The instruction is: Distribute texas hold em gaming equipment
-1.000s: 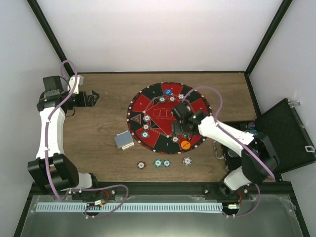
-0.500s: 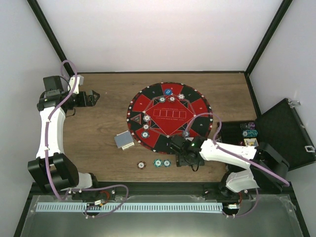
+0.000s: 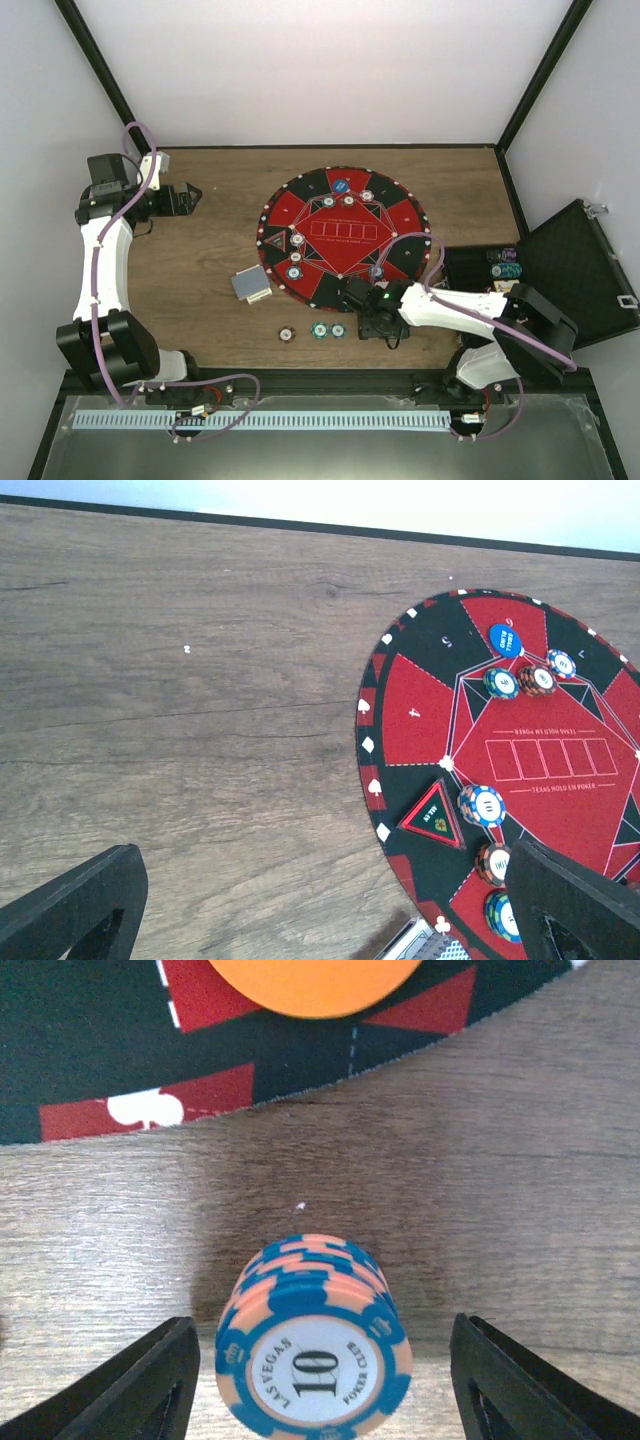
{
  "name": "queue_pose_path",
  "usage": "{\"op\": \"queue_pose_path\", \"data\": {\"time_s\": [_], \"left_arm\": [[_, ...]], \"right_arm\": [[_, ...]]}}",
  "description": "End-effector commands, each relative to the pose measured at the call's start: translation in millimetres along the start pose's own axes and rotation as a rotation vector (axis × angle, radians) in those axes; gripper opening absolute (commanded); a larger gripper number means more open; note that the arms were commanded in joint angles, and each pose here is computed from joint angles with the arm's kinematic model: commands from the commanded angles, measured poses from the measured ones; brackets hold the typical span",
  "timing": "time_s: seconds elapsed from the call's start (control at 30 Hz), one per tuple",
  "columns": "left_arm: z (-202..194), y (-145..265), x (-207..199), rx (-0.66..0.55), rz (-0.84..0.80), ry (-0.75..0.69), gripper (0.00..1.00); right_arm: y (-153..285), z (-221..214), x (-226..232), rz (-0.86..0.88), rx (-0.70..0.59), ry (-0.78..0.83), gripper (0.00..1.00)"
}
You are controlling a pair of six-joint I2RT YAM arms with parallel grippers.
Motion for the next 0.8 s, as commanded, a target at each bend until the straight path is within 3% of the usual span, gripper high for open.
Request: {"op": "queue_pose_path", "data": {"time_s": [0.0, 0.3, 0.77], "left_arm": [[-2.6, -2.0, 1.5, -0.003, -0.003, 0.001, 1.00], [-6.5, -3.6, 0.5, 0.003, -0.010, 0.007, 1.00], [-7.4, -2.8, 0.2, 0.003, -0.006, 0.004, 1.00]], "right_arm": [[-2.1, 5.3, 5.8, 0.000, -0.036, -0.002, 0.69], [5.6, 13.4, 10.9, 0.003, -0.072, 0.003, 0.53], [0.2, 11.7, 11.3, 0.003, -0.063, 0.009, 0.42]]}}
Point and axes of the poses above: each gripper's point midway between its finger pads, its own y axis back along the fingers, its own x axis along the line the jaws close on, z = x × y, the point moved 3 cm from there along y, back along the fingers, and after that the axes turned 12 degrees about -y, right-handed, at the moved point
